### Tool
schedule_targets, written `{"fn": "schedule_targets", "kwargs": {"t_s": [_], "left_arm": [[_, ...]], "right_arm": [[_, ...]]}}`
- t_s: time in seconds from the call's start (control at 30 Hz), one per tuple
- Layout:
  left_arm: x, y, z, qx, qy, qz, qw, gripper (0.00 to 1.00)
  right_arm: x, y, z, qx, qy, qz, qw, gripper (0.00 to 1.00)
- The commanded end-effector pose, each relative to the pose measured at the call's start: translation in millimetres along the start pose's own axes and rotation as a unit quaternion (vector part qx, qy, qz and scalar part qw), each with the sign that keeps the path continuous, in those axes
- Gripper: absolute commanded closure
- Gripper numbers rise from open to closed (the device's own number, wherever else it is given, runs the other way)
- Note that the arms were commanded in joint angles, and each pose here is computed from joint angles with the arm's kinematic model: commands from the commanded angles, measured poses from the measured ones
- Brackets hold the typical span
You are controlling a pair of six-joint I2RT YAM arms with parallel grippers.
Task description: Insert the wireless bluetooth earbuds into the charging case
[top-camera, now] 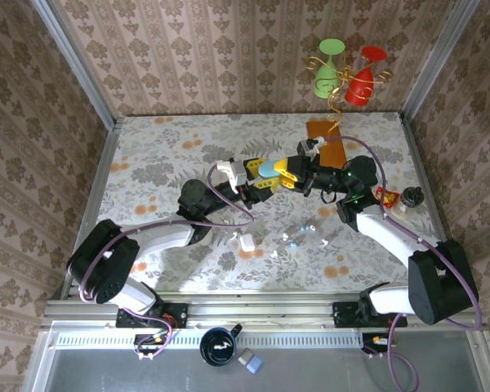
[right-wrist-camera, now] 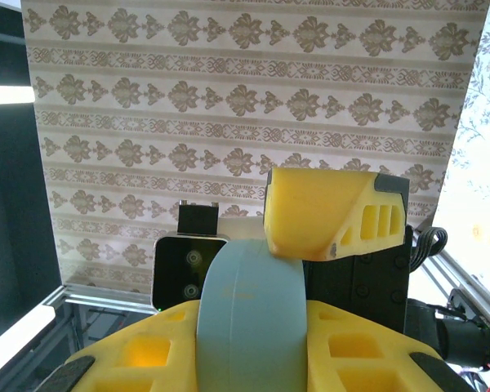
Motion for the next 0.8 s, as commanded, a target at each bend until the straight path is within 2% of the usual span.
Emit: {"fn": "schedule_targets", "kwargs": {"t_s": [0.0, 0.13, 0.23, 0.27, 0.4, 0.47, 0.63, 0.77], "left_arm": [[7.9, -4.0, -6.6, -0.015, -0.018, -0.012, 1.0, 0.58], [8.0, -4.5, -7.0, -0.017, -0.018, -0.011, 1.0, 0.68], [8.2, -4.7, -6.7, -0.017, -0.018, -0.012, 1.0, 0.69], [7.9, -4.7, -6.3, -0.016, -0.018, -0.012, 1.0, 0.69], [11.0, -3.3, -3.7, -0.011, -0.019, -0.014, 1.0, 0.68], [11.3, -1.8, -0.3, -0.009, -0.017, -0.009, 1.0, 0.68], [6.5, 5.0, 12.9, 0.007, -0.006, 0.005, 1.0, 0.68], [1.8, 12.0, 24.6, 0.015, 0.009, 0.021, 1.0, 0.68]], "right_arm": [[-4.4, 10.0, 0.3, 0.006, 0.006, 0.015, 1.0, 1.0], [-3.9, 7.5, 0.5, 0.005, 0.005, 0.011, 1.0, 1.0], [-4.1, 8.5, 0.4, 0.005, 0.005, 0.013, 1.0, 1.0], [-3.6, 9.0, 0.6, 0.006, 0.004, 0.016, 1.0, 0.96], [-0.4, 2.1, 3.7, -0.024, -0.014, 0.023, 0.999, 0.53], [1.4, -1.7, 8.0, -0.044, -0.028, 0.03, 0.998, 0.39], [9.8, -7.1, 22.3, -0.092, -0.061, 0.06, 0.992, 0.24], [8.9, -8.6, 32.2, -0.173, -0.079, 0.179, 0.965, 0.14]]}}
Point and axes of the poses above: each hand's point on the last joint's axis, 136 mm out from that joint toward the fingers, its own z axis back along the fingers, its own y axis along the line the jaws close on, x = y × z, the point moved 3 cm from there along z, back along the fingers, and after that the axes turned 10 degrees about -z, right-handed, at the moved point
